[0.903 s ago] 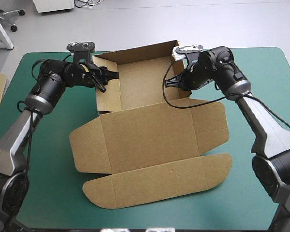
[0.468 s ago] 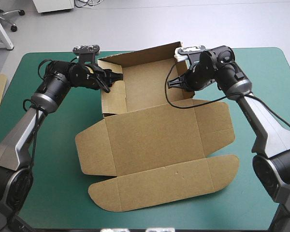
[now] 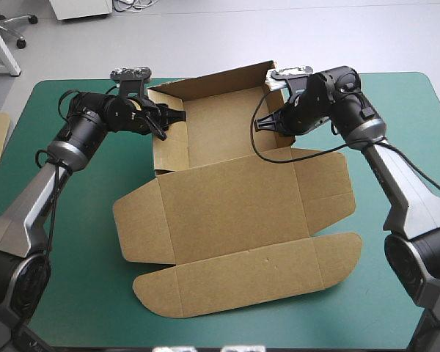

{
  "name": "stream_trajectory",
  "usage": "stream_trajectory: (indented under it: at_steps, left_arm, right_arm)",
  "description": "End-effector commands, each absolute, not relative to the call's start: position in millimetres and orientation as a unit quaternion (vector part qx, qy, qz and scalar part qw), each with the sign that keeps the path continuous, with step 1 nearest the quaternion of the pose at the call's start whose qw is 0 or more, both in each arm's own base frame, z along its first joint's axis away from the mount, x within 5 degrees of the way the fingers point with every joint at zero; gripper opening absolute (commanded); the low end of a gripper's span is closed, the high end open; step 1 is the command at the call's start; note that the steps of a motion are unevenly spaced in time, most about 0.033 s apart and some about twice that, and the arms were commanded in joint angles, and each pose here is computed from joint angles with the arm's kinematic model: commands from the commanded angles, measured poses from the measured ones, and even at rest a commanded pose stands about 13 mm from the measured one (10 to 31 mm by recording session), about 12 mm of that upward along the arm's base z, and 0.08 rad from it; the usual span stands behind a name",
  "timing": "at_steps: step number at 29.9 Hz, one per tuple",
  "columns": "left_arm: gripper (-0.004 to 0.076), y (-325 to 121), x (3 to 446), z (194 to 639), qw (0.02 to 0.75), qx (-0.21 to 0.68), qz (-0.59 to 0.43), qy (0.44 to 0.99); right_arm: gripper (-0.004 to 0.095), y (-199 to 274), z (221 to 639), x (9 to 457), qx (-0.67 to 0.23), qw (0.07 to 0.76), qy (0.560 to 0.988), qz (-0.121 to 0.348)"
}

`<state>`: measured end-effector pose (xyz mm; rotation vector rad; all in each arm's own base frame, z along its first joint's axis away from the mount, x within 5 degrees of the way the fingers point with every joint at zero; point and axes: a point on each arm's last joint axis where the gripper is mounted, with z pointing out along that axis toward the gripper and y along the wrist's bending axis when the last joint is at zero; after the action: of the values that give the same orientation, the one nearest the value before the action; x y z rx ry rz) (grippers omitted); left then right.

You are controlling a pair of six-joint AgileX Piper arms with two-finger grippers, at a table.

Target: Fold the box

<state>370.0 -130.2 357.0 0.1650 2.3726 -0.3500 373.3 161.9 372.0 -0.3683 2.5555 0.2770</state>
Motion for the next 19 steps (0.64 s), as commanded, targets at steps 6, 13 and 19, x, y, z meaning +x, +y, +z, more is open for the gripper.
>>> stream_trajectory:
  at_steps: [6,13,19]
  left_arm:
    - [0.0262,-142.5,357.8,395.7,0.421,0.054,-0.206,0.882]
    - [-0.0014,-142.6,358.5,396.6,0.43,0.067,-0.2,0.878]
    - [-0.0014,-141.8,357.4,399.8,0.435,0.068,-0.198,0.876]
  right_arm:
    - [-0.0018,173.6,418.5,358.8,-0.133,0.348,0.904,0.209]
    - [-0.0018,173.0,418.1,358.7,-0.133,0.346,0.906,0.205]
    - [-0.0018,170.5,415.6,359.4,-0.125,0.34,0.912,0.191]
